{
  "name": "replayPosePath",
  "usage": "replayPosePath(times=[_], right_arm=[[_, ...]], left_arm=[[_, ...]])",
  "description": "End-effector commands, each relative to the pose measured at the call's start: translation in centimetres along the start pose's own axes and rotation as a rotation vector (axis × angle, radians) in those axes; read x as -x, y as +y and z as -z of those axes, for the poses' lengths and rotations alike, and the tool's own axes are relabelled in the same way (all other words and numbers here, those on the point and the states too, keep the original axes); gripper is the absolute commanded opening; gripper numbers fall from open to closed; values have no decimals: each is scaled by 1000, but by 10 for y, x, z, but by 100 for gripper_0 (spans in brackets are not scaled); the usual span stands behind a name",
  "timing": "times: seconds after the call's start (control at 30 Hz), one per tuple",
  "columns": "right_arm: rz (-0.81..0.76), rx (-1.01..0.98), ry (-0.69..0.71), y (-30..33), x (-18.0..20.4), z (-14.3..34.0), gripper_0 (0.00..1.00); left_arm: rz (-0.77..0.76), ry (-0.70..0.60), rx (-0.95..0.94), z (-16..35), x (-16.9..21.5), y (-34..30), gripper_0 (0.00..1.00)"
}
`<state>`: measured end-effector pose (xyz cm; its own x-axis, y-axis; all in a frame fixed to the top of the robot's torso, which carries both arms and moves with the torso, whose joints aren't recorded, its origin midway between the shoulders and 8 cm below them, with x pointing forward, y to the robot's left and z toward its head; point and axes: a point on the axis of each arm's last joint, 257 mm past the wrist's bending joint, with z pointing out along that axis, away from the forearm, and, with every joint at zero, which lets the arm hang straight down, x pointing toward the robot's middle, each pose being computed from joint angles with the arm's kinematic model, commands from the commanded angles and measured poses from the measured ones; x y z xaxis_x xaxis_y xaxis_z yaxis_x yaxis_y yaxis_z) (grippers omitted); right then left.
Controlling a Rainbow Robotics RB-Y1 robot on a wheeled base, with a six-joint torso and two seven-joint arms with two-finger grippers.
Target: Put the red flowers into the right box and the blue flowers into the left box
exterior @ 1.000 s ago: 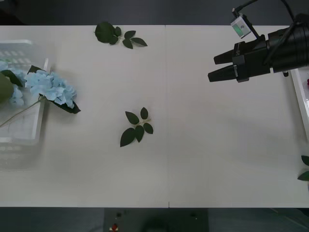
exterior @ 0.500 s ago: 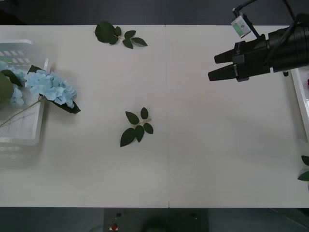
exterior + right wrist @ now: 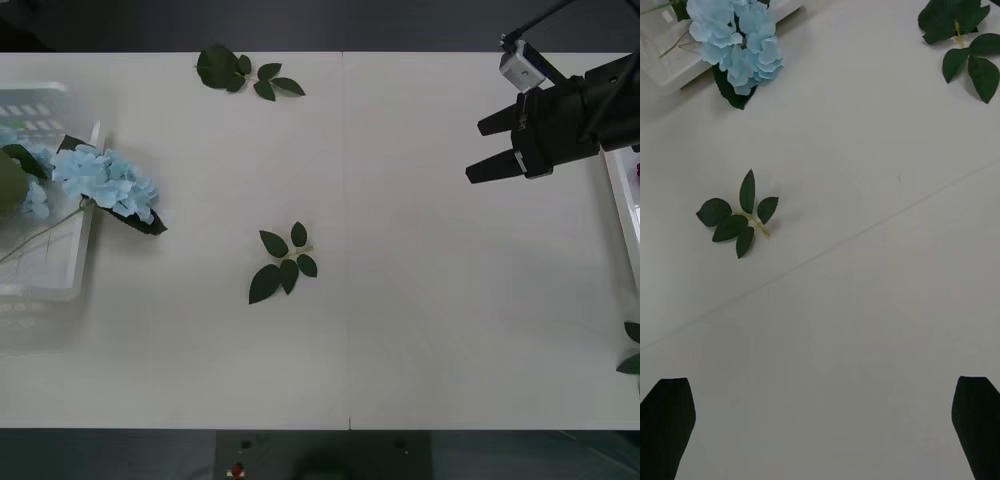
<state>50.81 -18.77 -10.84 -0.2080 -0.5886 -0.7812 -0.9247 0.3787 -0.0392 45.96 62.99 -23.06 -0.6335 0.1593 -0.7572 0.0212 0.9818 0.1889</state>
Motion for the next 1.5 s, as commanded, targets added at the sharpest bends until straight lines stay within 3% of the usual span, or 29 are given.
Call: replayPosePath(times=[0.03, 0.37, 0.43, 0.5, 0.53, 0.73, 0.83, 1.13, 1.5], right_arm=[[30, -20, -10, -5, 7, 7, 100], [29, -15, -12, -4, 7, 5, 100], [29, -15, -12, -4, 7, 5, 100], [29, -15, -12, -4, 7, 5, 100], [29, -15, -12, -4, 7, 5, 100], [29, -15, -12, -4, 7, 5, 100], [29, -15, -12, -4, 7, 5, 100], [29, -15, -12, -4, 7, 5, 100], [29, -15, -12, -4, 7, 5, 100]], left_arm=[[45, -1, -8, -3, 1, -6, 1], [54, 7, -17, -9, -7, -14, 1], [55, 6, -16, -9, -6, -14, 5], [56, 3, -17, -8, -5, -14, 25], [59, 1, -24, -9, -3, -16, 43], [74, 32, -102, 6, 7, -24, 79], [76, 51, -161, 20, 16, -30, 91], [28, 58, -383, 77, 68, -68, 94], [4, -155, -803, 127, 178, -204, 94]])
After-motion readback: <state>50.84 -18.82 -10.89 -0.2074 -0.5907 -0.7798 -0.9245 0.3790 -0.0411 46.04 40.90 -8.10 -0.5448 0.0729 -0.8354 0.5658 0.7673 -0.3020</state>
